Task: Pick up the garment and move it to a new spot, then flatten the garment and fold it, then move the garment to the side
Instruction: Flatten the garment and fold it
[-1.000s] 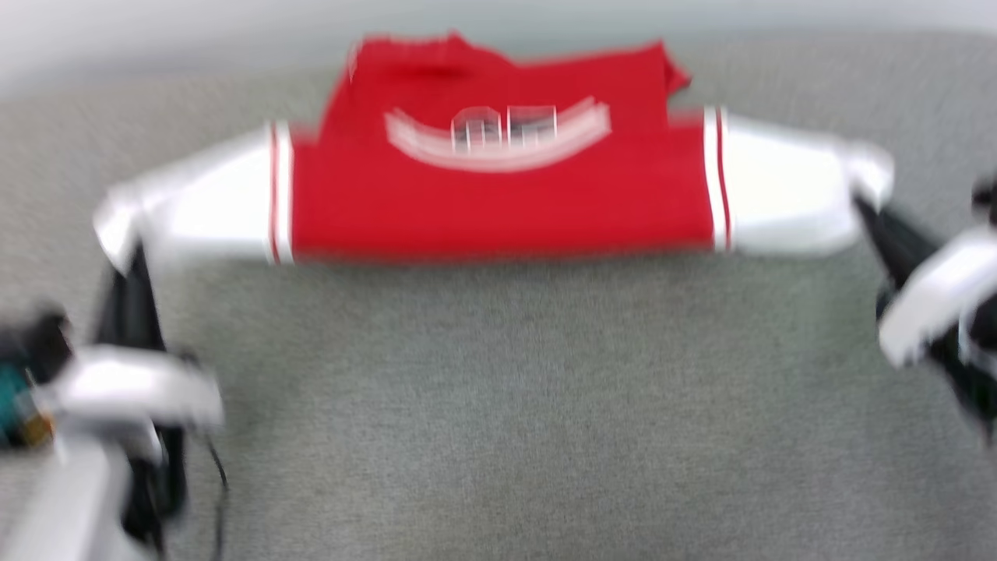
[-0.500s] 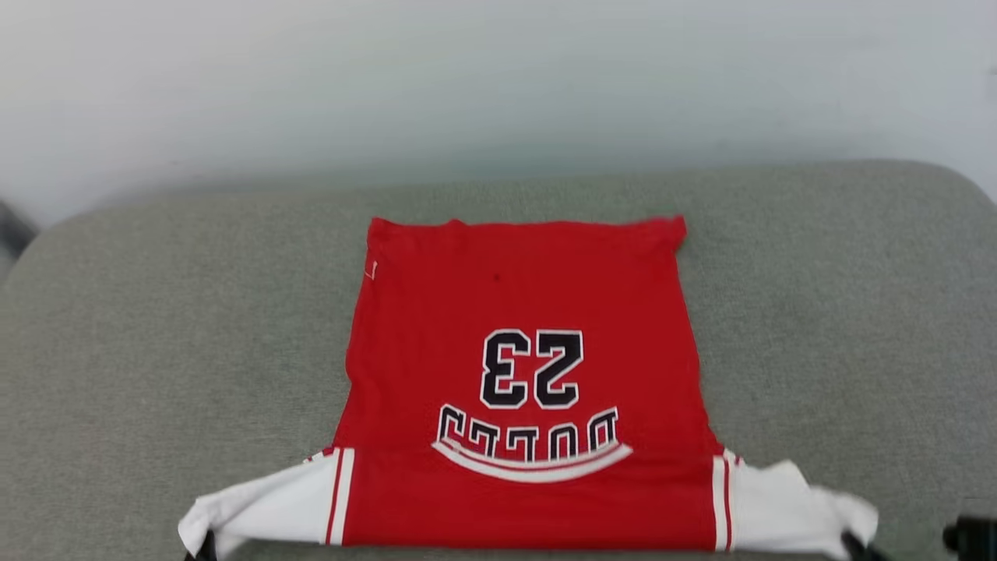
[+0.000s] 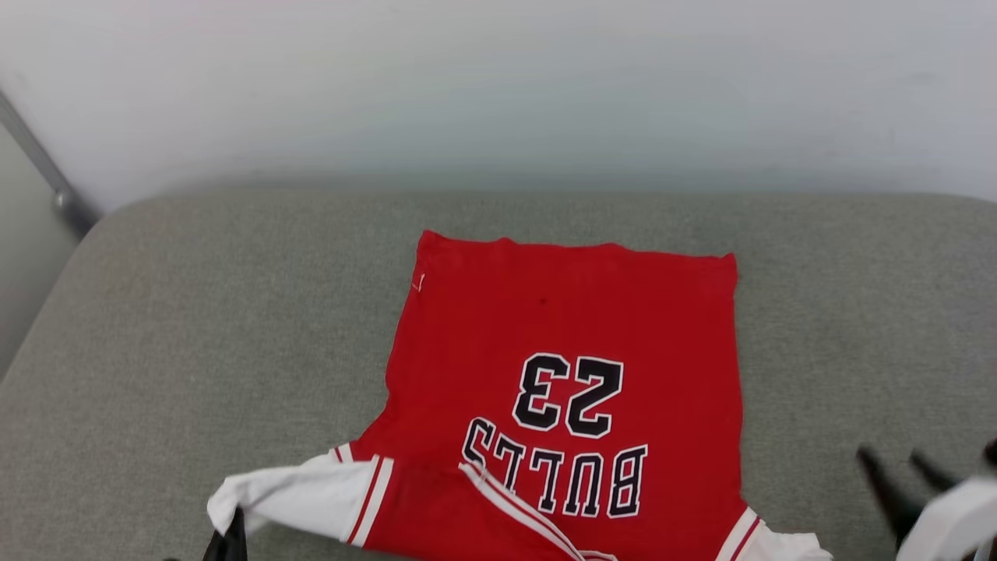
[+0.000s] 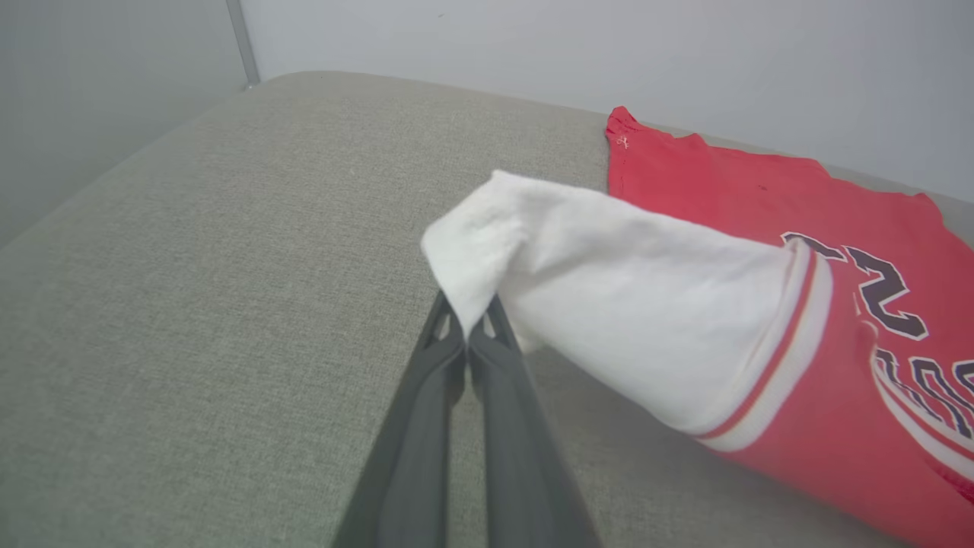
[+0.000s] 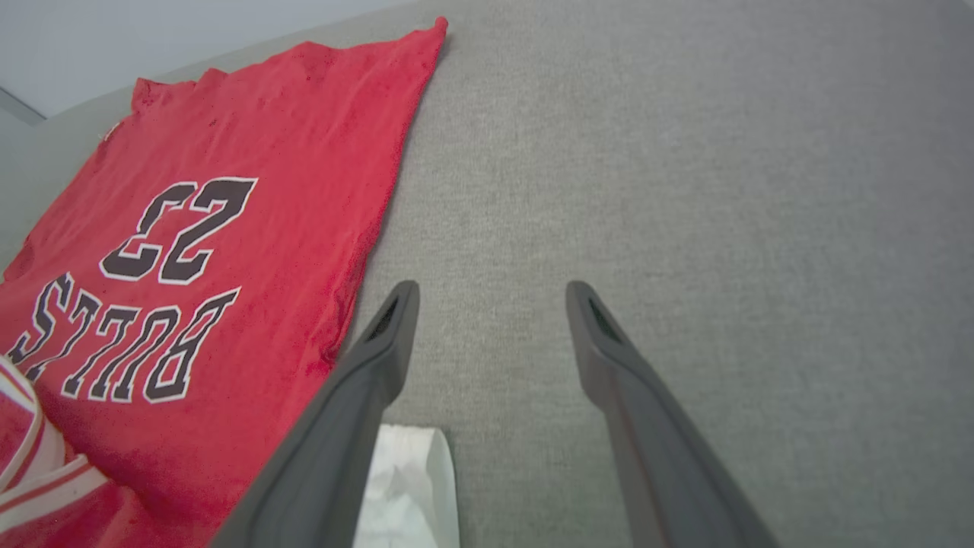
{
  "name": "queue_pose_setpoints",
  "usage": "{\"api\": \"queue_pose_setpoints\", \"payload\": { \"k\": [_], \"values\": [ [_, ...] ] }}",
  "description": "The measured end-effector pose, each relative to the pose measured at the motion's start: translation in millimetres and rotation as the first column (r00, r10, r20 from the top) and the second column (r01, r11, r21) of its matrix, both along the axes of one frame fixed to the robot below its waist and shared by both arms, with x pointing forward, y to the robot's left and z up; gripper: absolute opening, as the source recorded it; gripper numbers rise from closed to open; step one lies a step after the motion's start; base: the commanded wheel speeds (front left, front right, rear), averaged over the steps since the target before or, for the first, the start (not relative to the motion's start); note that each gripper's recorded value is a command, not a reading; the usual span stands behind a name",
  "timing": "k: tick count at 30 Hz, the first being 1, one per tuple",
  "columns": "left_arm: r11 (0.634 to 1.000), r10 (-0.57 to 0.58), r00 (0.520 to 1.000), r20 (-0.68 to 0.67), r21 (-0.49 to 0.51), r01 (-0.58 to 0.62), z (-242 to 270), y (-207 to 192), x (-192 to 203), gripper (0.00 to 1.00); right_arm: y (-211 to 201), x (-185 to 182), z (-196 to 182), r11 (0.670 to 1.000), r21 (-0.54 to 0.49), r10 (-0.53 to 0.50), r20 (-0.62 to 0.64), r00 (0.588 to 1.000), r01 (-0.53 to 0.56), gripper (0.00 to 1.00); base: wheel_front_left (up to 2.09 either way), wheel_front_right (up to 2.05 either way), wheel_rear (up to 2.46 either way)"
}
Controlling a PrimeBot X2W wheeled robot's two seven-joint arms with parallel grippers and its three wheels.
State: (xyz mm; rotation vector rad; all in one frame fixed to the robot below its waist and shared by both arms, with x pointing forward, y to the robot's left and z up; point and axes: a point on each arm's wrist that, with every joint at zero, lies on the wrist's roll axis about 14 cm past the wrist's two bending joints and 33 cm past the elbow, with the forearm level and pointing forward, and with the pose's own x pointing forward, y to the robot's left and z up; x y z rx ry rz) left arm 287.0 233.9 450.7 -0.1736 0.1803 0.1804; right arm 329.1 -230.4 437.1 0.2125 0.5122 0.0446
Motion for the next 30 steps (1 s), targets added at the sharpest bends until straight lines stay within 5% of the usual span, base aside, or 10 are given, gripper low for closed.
{"api": "queue_pose_setpoints", "payload": {
  "k": [6,15,28,29,30],
  "values": [
    [0.999,-0.046,0.993,0.111,0.034,0.042,28,-12,37,0.0,-13,98,37,0.999,0.025,-0.051,0.105,0.993,0.049,1.0,0.0,0.0,0.0],
    [0.998,-0.064,0.978,0.197,0.041,0.057,44,-27,83,0.0,9,205,2,0.999,0.018,0.035,-0.151,0.988,-0.033,1.0,0.0,0.0,0.0],
    [0.998,-0.04,0.986,0.161,0.061,0.031,21,-20,108,0.0,62,260,-86,0.983,0.016,0.162,-0.53,0.832,-0.181,1.0,0.0,0.0,0.0],
    [0.998,-0.035,0.987,0.155,0.061,0.025,19,-18,108,0.0,63,259,-89,0.983,0.018,0.164,-0.548,0.821,-0.184,0.93,0.0,0.0,0.0],
    [0.998,-0.032,0.988,0.151,0.06,0.023,18,-17,107,0.0,64,260,-90,0.982,0.018,0.164,-0.563,0.81,-0.187,0.43,0.0,0.0,0.0]
  ]
}}
